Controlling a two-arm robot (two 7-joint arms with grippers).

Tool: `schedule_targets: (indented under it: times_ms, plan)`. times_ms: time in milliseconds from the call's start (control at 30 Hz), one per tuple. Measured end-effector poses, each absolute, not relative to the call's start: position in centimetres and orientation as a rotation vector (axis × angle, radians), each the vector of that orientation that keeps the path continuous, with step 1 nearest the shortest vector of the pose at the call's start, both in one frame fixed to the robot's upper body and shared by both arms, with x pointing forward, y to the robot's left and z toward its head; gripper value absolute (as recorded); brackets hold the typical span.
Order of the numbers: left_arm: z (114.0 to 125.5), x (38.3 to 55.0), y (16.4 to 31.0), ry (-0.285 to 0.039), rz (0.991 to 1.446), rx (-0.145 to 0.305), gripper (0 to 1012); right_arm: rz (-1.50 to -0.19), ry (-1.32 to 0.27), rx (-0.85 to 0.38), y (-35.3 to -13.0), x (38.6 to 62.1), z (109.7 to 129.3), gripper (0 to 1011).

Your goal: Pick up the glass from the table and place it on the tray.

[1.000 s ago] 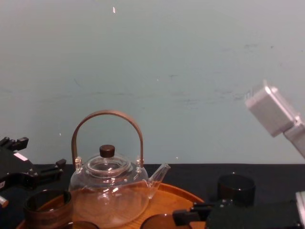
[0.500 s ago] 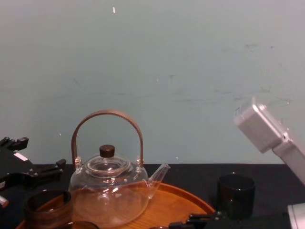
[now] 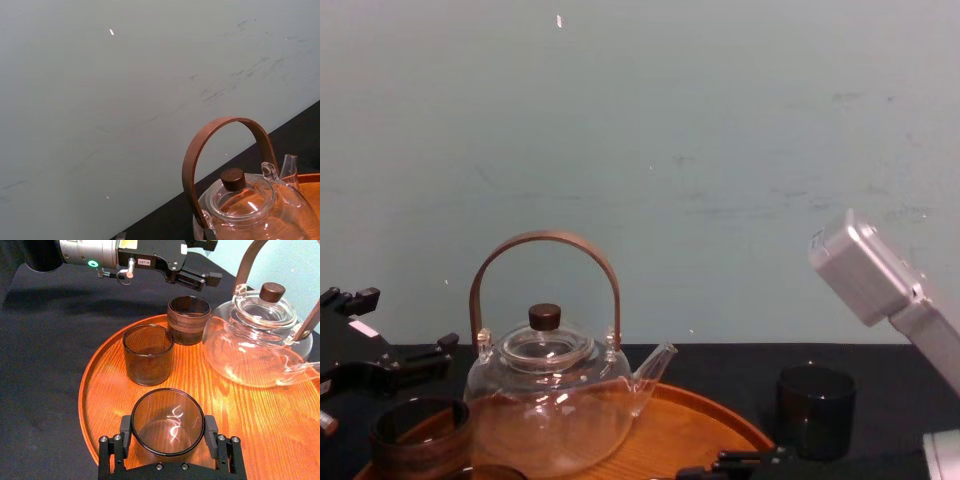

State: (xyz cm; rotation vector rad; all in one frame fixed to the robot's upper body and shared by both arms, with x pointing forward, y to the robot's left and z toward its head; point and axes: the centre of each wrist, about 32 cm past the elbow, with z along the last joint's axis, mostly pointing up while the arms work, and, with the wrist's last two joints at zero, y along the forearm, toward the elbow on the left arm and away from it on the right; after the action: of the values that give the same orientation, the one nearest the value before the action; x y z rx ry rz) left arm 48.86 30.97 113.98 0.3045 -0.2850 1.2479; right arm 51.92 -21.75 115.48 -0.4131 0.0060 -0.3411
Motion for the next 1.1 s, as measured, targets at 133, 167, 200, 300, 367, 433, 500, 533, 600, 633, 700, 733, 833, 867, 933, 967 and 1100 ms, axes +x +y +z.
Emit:
schedule_targets:
  times_ms: [133, 167, 200, 300, 367, 433, 500, 533, 600, 633, 700, 733, 833, 867, 933, 967, 1100]
  plan:
    - [114.0, 48.9, 31.0, -0.285, 1.248, 0.304, 1001, -0.341, 0.007, -0.416, -21.8, 51.9, 115.5, 940]
    - [114.0, 48.9, 31.0, -0.285, 1.248, 0.304, 1001, -0.340, 0.008, -0.416, -21.8, 51.9, 115.5, 960]
    - [114.0, 48.9, 31.0, -0.285, 1.248, 0.304, 1001, -0.340, 0.008, -0.416, -21.8, 51.9, 115.5, 991]
    - [114.0, 48.9, 31.0, -0.285, 1.248, 0.304, 1001, -0.340, 0.008, -0.415, -21.8, 51.9, 115.5, 1002]
    - [114.0, 48.9, 31.0, -0.285, 1.248, 0.304, 1001, -0.340, 0.008, -0.415, -21.8, 51.9, 115.5, 1002]
    - [114.0, 48.9, 31.0, -0.285, 1.248, 0.305, 1001, -0.340, 0.008, -0.415, -21.8, 51.9, 115.5, 1002]
    - [114.0, 48.9, 31.0, -0.285, 1.248, 0.304, 1001, -0.340, 0.008, -0.415, -21.8, 52.0, 115.5, 1002]
    - [114.0, 48.9, 31.0, -0.285, 1.248, 0.304, 1001, -0.340, 0.008, -0.415, -21.8, 52.0, 115.5, 1002]
    - [114.0, 48.9, 31.0, -0.285, 1.248, 0.304, 1001, -0.339, 0.008, -0.415, -21.8, 52.0, 115.5, 1002]
    - [114.0, 48.9, 31.0, -0.285, 1.248, 0.304, 1001, -0.339, 0.008, -0.415, -21.8, 52.0, 115.5, 1002]
    - [114.0, 48.9, 31.0, -0.285, 1.248, 0.304, 1001, -0.339, 0.008, -0.414, -21.8, 52.0, 115.5, 1002]
    - [114.0, 48.9, 31.0, -0.285, 1.248, 0.304, 1001, -0.339, 0.008, -0.414, -21.8, 52.0, 115.5, 1002]
    - [114.0, 48.9, 31.0, -0.285, 1.248, 0.304, 1001, -0.339, 0.008, -0.414, -21.8, 52.0, 115.5, 1002]
    - [114.0, 48.9, 31.0, -0.285, 1.248, 0.304, 1001, -0.338, 0.009, -0.414, -21.8, 52.0, 115.5, 1002]
    - [114.0, 48.9, 31.0, -0.285, 1.248, 0.304, 1001, -0.336, 0.014, -0.403, -22.1, 52.0, 115.6, 1002]
    - [114.0, 48.9, 31.0, -0.285, 1.248, 0.304, 1001, -0.336, 0.014, -0.403, -22.1, 52.0, 115.6, 1002]
    - [114.0, 48.9, 31.0, -0.285, 1.248, 0.304, 1001, -0.338, 0.021, -0.385, -22.9, 51.8, 116.0, 1002]
